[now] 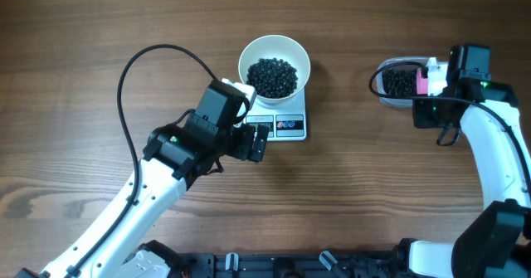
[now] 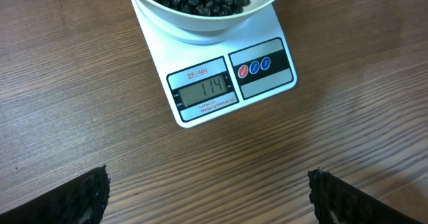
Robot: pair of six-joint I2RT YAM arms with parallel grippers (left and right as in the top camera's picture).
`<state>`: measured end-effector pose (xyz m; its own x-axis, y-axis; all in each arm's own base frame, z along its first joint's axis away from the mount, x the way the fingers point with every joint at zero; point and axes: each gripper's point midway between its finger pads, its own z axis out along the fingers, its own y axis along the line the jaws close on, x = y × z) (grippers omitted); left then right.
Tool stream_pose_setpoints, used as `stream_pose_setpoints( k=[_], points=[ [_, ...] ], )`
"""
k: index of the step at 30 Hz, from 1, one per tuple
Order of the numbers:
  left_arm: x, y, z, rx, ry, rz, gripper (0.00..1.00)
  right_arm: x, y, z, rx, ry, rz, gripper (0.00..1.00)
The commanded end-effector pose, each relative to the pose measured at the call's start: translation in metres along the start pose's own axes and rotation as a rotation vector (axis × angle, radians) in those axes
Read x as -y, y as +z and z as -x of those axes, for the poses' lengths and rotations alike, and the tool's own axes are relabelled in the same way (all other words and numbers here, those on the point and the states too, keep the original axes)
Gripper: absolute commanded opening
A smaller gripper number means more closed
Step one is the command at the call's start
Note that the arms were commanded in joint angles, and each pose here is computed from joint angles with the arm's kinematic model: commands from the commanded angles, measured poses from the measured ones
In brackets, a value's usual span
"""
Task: Scoop item into bowl and weigh 150g on scale
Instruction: 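Carry the empty scoop back to the bean tub with the right gripper, then drag the scoop through the beans in the tub to fill it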
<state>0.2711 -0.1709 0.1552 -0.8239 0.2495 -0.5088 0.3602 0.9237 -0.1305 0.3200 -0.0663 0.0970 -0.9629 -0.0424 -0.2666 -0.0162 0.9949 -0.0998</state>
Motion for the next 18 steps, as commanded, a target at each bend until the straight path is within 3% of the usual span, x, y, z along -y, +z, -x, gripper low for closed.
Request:
stream_pose_setpoints(
  k=[1,10,18],
  points=[
    [-0.002,0.003,-0.004,-0.010,0.006,-0.002,1.00,-0.013,0.009,-0.004,-0.022,-0.022,0.070,0.04],
    [-0.002,0.003,-0.004,-0.011,0.006,-0.002,1.00,-0.047,0.022,-0.015,-0.088,-0.076,0.245,0.04],
    [-0.002,0.003,-0.004,-0.011,0.006,-0.002,1.00,-0.048,0.024,-0.008,-0.058,-0.087,0.253,0.04]
  ],
)
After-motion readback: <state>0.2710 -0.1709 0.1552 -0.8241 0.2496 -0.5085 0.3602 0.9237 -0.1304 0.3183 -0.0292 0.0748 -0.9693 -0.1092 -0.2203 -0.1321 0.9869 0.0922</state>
